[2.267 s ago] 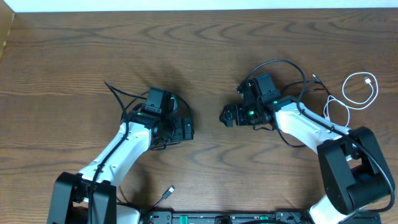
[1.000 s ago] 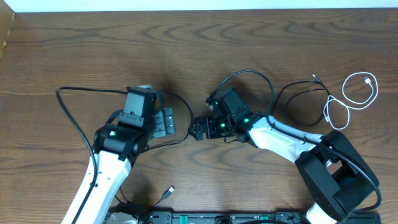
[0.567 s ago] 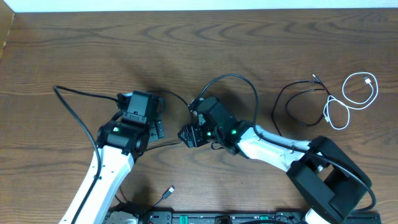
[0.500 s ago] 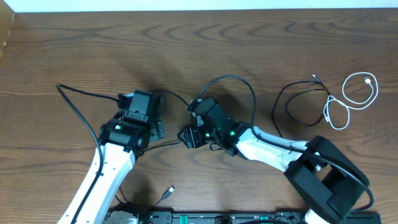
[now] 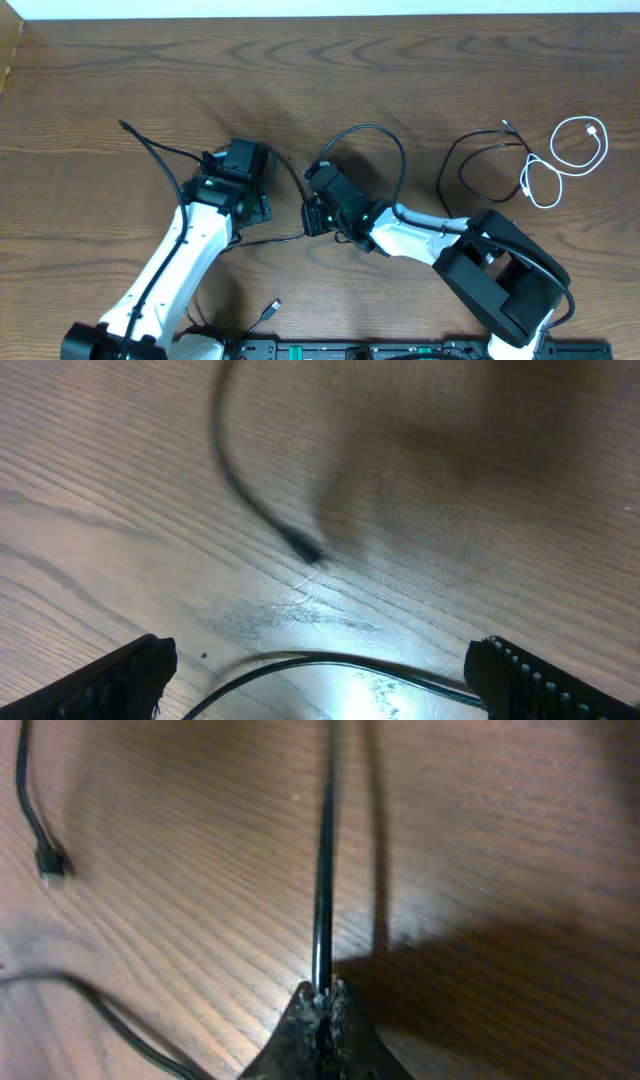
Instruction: Untangle cables
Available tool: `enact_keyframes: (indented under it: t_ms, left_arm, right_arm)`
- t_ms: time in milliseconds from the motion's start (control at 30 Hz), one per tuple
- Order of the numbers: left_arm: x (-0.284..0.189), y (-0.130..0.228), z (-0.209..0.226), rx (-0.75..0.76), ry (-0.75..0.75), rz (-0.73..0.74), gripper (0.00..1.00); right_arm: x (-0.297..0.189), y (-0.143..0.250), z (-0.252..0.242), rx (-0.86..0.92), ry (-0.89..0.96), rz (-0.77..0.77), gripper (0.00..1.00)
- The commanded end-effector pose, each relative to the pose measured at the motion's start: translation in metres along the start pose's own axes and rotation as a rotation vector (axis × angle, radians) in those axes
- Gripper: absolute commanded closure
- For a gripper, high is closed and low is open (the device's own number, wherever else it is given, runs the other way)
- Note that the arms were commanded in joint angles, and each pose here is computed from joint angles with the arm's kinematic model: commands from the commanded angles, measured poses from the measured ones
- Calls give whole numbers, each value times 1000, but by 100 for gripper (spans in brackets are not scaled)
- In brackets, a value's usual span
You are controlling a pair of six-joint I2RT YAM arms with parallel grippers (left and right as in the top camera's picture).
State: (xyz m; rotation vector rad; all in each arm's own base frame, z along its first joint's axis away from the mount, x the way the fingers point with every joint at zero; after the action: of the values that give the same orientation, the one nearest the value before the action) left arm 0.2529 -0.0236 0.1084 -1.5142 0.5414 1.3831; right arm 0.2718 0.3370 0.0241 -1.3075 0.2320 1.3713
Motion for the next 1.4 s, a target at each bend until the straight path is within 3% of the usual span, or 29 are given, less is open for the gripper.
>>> enact_keyframes:
  t_ms: [0,400,567,933,1167,1367]
  left_arm:
    - [6,3,2,-16,-17,15,2]
    - [7,3,0,-16,-14,16,2]
    - [7,3,0,-16,-14,16,2]
    - [7,5,-1,-20,-2,29,2]
    - [-2,44,-25,66,201,283,2]
    - [-6,61,-11,79,143,371,2]
  right_arm:
    - [6,17,-28,34,98,56,99]
    - [-32,46,-124,400,287,236,99]
    - [-41,51,-138,472,276,269,99]
    - [-70,38,-126,372,241,260,99]
    - [-80,39,-136,360,337,256,99]
    - [-80,40,-136,360,337,258,99]
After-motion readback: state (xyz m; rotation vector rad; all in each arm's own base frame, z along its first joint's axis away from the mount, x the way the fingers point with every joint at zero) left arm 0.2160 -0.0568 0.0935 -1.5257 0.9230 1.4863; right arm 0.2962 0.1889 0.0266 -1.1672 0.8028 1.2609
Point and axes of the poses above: each gripper's point midway between its finger pads, its own x axis out along the fingers, its own z axis along the line the jaws close on, y = z × x, the point moved 3 cm from there along -x, back along the fingers, and after that the axes turned 13 degrees about -x, right-handed, at the moved point
